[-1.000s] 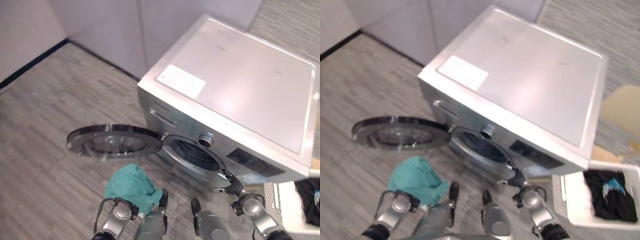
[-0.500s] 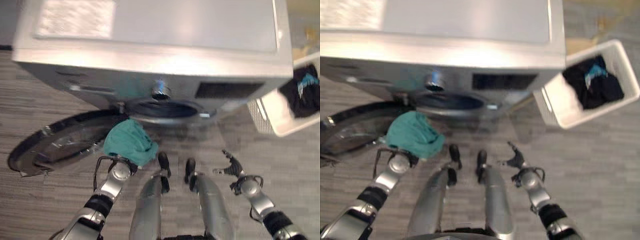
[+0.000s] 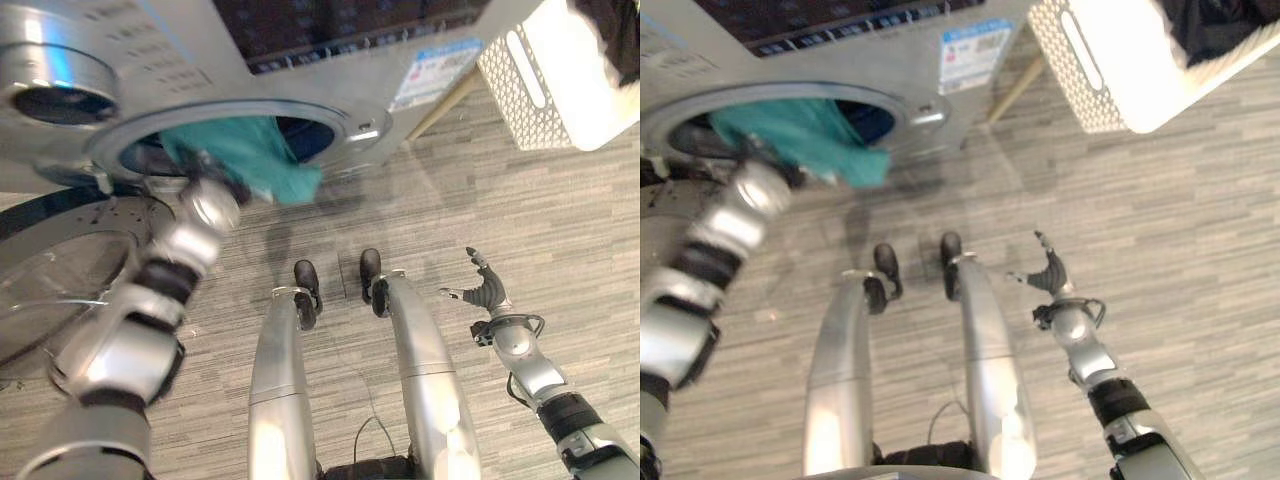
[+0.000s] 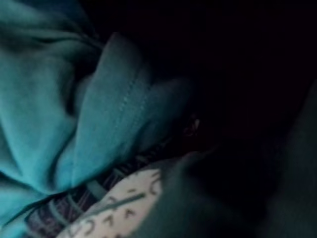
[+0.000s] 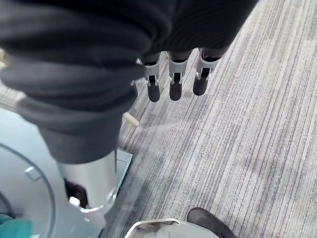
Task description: Grab the laundry basket,head to the washer,open it,put in the laundry and shut it.
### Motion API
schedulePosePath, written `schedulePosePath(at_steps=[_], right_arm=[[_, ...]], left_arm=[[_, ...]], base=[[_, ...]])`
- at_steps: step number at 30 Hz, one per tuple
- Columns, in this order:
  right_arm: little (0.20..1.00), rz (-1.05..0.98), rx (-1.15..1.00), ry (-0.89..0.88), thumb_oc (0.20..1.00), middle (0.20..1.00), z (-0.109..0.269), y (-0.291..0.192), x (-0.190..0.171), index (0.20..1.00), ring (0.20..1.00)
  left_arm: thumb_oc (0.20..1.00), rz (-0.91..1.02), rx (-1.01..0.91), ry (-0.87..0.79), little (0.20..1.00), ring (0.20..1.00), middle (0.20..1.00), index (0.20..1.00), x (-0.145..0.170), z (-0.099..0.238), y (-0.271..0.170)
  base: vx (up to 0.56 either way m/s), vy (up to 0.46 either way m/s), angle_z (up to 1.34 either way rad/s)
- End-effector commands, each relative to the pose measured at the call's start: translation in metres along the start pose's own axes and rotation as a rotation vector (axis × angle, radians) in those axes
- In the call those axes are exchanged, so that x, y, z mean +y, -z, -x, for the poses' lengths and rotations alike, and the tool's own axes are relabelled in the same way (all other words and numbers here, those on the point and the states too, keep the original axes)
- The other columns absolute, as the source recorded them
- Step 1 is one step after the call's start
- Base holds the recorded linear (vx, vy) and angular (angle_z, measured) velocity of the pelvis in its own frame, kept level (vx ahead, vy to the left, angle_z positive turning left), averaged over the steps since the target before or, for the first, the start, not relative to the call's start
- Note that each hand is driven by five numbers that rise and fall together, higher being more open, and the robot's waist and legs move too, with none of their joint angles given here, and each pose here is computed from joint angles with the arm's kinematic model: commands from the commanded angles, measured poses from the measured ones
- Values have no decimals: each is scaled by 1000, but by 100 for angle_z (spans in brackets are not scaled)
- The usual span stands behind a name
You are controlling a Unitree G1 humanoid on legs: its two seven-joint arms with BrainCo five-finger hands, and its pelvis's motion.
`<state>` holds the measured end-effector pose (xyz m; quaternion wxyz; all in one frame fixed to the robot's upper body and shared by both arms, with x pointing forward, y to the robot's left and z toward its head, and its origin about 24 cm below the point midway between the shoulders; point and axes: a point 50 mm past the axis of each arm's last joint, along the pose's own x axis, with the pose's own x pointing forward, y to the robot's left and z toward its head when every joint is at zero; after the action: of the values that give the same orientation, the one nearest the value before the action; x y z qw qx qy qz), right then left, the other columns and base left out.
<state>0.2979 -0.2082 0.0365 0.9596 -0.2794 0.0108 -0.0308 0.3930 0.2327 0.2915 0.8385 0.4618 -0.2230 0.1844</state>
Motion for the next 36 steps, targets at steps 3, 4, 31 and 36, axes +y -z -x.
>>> schedulePosePath(at_steps=[3, 4, 31, 36], right_arm=[[1000, -62, -97, 29, 1000, 1000, 8, -9, -16, 1000, 1000], [1000, -63, -112, 24, 1000, 1000, 7, -11, -16, 1000, 1000], [1000, -7, -85, -26, 1000, 1000, 9, -2, -16, 1000, 1000], [1000, -20, 60, 15, 1000, 1000, 14, 23, -5, 1000, 1000]], left_arm=[[200, -128, -143, -225, 200, 200, 200, 200, 72, -31, -40], [200, -157, -148, -258, 200, 200, 200, 200, 85, -37, -46], [1000, -340, 61, -3, 1000, 1000, 1000, 1000, 24, 0, 36], [1000, 74, 212, 146, 1000, 1000, 1000, 1000, -74, 94, 74]], base=[[44, 4, -7], [22, 1, -5], [-13, -8, 2], [-30, -10, 20]])
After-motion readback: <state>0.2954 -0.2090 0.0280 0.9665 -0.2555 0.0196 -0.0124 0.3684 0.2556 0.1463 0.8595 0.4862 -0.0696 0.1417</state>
